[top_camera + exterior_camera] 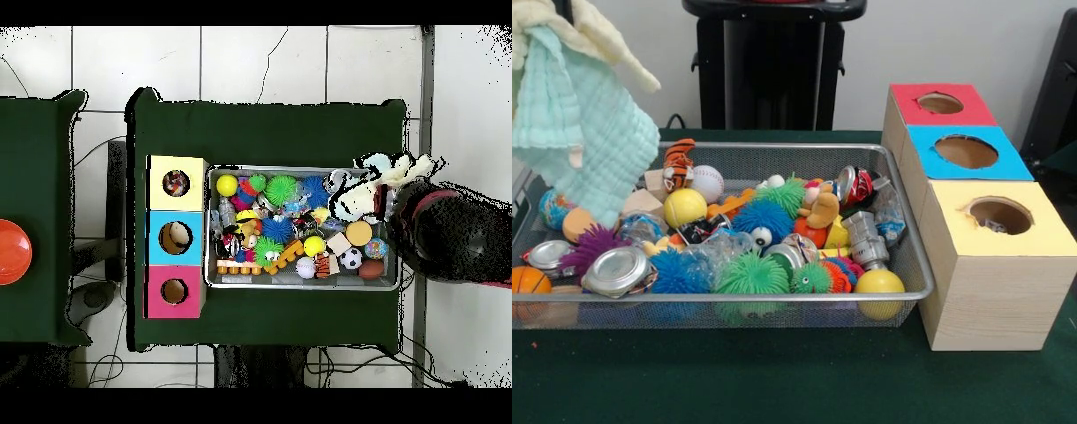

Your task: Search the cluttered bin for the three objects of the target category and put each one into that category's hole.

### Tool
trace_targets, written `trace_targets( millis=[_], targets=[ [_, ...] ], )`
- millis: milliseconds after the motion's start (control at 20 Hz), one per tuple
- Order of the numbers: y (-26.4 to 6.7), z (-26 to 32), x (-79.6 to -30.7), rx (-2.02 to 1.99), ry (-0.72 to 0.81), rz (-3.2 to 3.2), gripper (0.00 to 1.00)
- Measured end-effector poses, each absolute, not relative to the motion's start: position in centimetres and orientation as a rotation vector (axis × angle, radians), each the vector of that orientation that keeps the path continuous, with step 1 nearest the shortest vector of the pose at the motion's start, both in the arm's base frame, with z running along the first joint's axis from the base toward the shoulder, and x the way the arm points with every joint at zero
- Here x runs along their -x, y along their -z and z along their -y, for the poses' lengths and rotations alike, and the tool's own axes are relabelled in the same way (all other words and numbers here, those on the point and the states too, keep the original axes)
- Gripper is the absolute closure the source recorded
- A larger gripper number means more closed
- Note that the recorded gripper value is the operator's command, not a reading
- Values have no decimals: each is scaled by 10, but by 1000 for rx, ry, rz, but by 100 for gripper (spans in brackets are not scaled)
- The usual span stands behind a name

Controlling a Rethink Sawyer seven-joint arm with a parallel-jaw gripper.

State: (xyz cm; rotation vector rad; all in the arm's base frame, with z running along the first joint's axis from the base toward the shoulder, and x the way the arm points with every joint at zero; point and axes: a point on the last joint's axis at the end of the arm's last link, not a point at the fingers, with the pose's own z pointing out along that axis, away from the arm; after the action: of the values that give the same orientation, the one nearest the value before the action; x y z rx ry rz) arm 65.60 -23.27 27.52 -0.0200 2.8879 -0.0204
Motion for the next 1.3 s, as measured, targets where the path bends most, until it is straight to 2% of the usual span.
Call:
trace_targets(
  millis=[900, 1300],
  targets=[
    [-311, 173, -669, 164, 108, -2848, 100],
    [-309, 135, -675, 246, 97, -2846, 100]
  ],
)
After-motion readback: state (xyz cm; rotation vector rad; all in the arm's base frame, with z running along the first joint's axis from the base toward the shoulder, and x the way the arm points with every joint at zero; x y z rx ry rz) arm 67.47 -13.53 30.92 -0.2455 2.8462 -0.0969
